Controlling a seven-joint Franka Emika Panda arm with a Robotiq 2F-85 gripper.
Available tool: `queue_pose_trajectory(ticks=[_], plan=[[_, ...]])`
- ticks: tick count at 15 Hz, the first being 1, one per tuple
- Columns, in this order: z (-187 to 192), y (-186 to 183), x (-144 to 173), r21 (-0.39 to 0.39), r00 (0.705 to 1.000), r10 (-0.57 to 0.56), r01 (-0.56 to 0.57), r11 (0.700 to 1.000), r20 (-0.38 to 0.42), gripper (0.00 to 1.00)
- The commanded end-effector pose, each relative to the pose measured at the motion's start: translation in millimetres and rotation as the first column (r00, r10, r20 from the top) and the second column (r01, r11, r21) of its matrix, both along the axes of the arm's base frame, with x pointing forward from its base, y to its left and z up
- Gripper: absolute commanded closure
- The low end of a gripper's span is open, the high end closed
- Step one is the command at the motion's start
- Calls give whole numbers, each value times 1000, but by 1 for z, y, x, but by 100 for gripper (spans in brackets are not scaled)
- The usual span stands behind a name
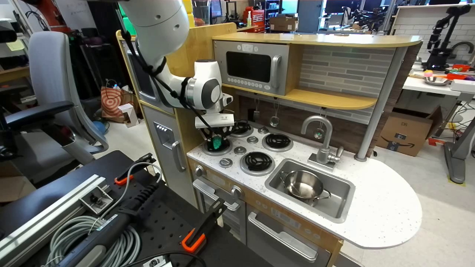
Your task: Pick up the grapes from the top of the stove and put them inside the silver pot in the sink
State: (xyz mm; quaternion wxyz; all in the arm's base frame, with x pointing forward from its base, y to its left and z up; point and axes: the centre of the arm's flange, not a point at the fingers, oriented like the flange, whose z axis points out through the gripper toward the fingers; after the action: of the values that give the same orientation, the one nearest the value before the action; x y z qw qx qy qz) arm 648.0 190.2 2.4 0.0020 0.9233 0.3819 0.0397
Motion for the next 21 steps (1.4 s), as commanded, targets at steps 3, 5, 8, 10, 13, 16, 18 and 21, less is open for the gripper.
queue_pose_trajectory(ticks=[3, 5, 8, 10, 13, 16, 18, 21], plan=[[30, -60, -31, 9, 997, -72, 72, 997, 31, 80], [44, -94, -38, -2, 985, -148, 149, 989, 90, 80], [60, -163, -51, -5, 945, -294, 298, 955, 145, 80], [74, -213, -60, -12, 907, -382, 390, 921, 179, 80], [73, -275, -66, -21, 838, -521, 531, 847, 164, 80], [74, -316, -64, -1, 755, -639, 646, 763, 145, 80], [71, -340, -59, 11, 692, -708, 714, 700, 141, 80], [72, -365, -51, 22, 615, -780, 783, 621, 121, 80]])
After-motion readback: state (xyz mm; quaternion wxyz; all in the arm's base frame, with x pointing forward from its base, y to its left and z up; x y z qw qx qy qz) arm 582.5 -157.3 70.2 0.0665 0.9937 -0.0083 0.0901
